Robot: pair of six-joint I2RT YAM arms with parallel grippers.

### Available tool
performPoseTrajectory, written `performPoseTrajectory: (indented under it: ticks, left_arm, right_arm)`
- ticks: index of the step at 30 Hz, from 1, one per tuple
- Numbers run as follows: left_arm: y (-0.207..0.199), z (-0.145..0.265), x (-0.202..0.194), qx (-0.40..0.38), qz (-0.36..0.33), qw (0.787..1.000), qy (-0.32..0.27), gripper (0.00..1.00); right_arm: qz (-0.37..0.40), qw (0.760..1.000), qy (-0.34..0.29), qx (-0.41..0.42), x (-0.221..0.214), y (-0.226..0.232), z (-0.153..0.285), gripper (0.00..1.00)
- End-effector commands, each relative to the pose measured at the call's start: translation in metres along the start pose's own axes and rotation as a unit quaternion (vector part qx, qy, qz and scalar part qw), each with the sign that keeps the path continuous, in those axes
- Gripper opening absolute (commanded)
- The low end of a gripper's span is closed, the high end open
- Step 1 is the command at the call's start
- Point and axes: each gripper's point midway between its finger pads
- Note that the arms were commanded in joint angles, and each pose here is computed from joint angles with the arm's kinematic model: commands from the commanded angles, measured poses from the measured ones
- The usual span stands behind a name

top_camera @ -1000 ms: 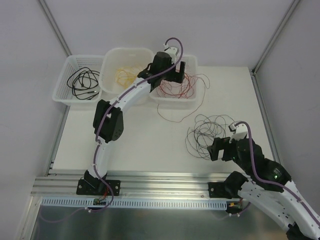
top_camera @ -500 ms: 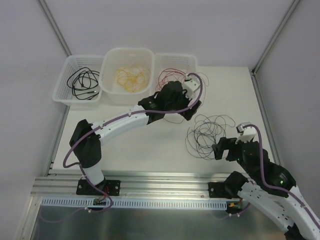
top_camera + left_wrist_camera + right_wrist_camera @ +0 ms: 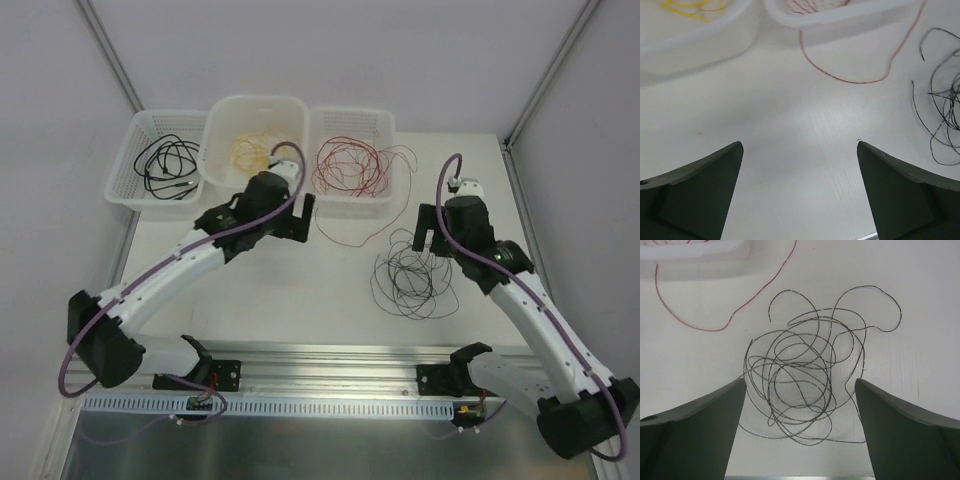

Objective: Untangle the cables

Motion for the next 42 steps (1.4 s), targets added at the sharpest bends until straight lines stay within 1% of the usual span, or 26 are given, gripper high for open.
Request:
performPoseTrajectory:
  ticks: [1, 3, 4, 5, 6, 7, 8, 9, 10, 11, 12, 14, 16, 17, 18, 20, 21, 24, 28, 33, 34, 37, 38, 39, 40, 42]
  left_arm:
    - [0.058, 0.044, -0.020, 0.066, 0.074, 0.995, 0.003, 0.99]
    - [0.082, 0.053, -0.036, 0.100, 0.090, 0.991, 0.003, 0.99]
    - [0.094, 0.068, -0.035, 0.121, 0.102, 0.987, -0.021, 0.99]
    - [0.107, 0.068, -0.053, 0.149, 0.112, 0.982, -0.012, 0.99]
    - [0.121, 0.074, -0.059, 0.183, 0.115, 0.976, -0.019, 0.99]
    - [0.128, 0.083, -0.062, 0.197, 0.118, 0.973, -0.032, 0.99]
    - [0.134, 0.082, -0.077, 0.214, 0.114, 0.970, -0.022, 0.99]
    - [0.143, 0.086, -0.082, 0.238, 0.112, 0.964, -0.027, 0.99]
    - [0.148, 0.092, -0.084, 0.249, 0.113, 0.961, -0.037, 0.99]
    - [0.153, 0.092, -0.093, 0.265, 0.106, 0.958, -0.032, 0.99]
    - [0.158, 0.094, -0.096, 0.280, 0.105, 0.954, -0.034, 0.99]
    - [0.171, 0.101, -0.096, 0.318, 0.095, 0.943, -0.039, 0.99]
    - [0.178, 0.106, -0.095, 0.338, 0.092, 0.936, -0.041, 0.99]
    - [0.178, 0.106, -0.095, 0.339, 0.092, 0.935, -0.040, 0.99]
    - [0.178, 0.106, -0.096, 0.340, 0.091, 0.935, -0.039, 0.99]
    - [0.178, 0.104, -0.098, 0.341, 0.086, 0.936, -0.033, 0.99]
    - [0.179, 0.103, -0.099, 0.342, 0.083, 0.936, -0.029, 0.99]
    - [0.179, 0.102, -0.099, 0.342, 0.081, 0.936, -0.025, 0.99]
    - [0.178, 0.102, -0.099, 0.340, 0.082, 0.936, -0.026, 0.99]
    - [0.178, 0.104, -0.098, 0.339, 0.085, 0.936, -0.032, 0.99]
    - [0.178, 0.105, -0.097, 0.338, 0.087, 0.936, -0.035, 0.99]
    - [0.178, 0.105, -0.098, 0.340, 0.087, 0.936, -0.035, 0.99]
    - [0.178, 0.105, -0.098, 0.338, 0.087, 0.936, -0.035, 0.99]
    - [0.178, 0.105, -0.098, 0.338, 0.087, 0.936, -0.034, 0.99]
    - [0.178, 0.104, -0.098, 0.338, 0.087, 0.936, -0.034, 0.99]
    - [0.178, 0.104, -0.098, 0.338, 0.086, 0.937, -0.033, 0.99]
  right_arm:
    - [-0.056, 0.996, -0.025, 0.060, 0.049, 0.028, -0.038, 0.94]
    - [-0.085, 0.994, -0.019, 0.062, 0.061, 0.027, -0.061, 0.91]
    - [-0.091, 0.995, 0.006, 0.050, 0.056, 0.026, -0.085, 0.90]
    - [-0.104, 0.993, 0.005, 0.050, 0.064, 0.023, -0.095, 0.87]
    - [-0.110, 0.993, -0.001, 0.051, 0.072, 0.023, -0.109, 0.85]
    - [-0.112, 0.993, 0.020, 0.045, 0.065, 0.021, -0.131, 0.84]
    - [-0.120, 0.991, 0.019, 0.049, 0.074, 0.019, -0.144, 0.77]
    - [-0.125, 0.991, 0.019, 0.050, 0.078, 0.017, -0.155, 0.74]
    - [-0.130, 0.989, 0.027, 0.059, 0.078, 0.019, -0.166, 0.71]
    - [-0.141, 0.987, 0.051, 0.060, 0.069, 0.013, -0.187, 0.65]
    - [-0.150, 0.985, 0.041, 0.070, 0.081, 0.015, -0.195, 0.61]
    - [-0.163, 0.981, 0.063, 0.082, 0.073, 0.014, -0.220, 0.56]
    - [-0.165, 0.981, 0.060, 0.083, 0.082, 0.013, -0.234, 0.55]
    - [-0.165, 0.980, 0.064, 0.085, 0.082, 0.012, -0.240, 0.52]
    - [-0.168, 0.979, 0.079, 0.082, 0.072, 0.011, -0.253, 0.51]
    - [-0.174, 0.978, 0.077, 0.086, 0.080, 0.011, -0.263, 0.50]
    - [-0.178, 0.977, 0.088, 0.084, 0.072, 0.010, -0.273, 0.50]
    - [-0.182, 0.974, 0.093, 0.098, 0.074, 0.012, -0.283, 0.49]
    - [-0.186, 0.971, 0.111, 0.101, 0.064, 0.011, -0.296, 0.49]
    - [-0.199, 0.965, 0.135, 0.103, 0.050, 0.011, -0.302, 0.44]
    - [-0.201, 0.964, 0.141, 0.105, 0.047, 0.012, -0.302, 0.41]
    - [-0.203, 0.961, 0.147, 0.114, 0.041, 0.014, -0.301, 0.35]
    - [-0.203, 0.959, 0.151, 0.125, 0.040, 0.018, -0.299, 0.29]
    - [-0.202, 0.959, 0.153, 0.130, 0.038, 0.019, -0.299, 0.27]
    - [-0.198, 0.958, 0.155, 0.140, 0.038, 0.022, -0.297, 0.19]
    - [-0.192, 0.958, 0.156, 0.148, 0.038, 0.024, -0.290, 0.12]
Point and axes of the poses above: each gripper's point midway between its finger pads, its own z axis back along the fingers, its own y axis along the line the jaws close on, x = y × z, and after that the axes turned 5 degrees about -z, right-handed
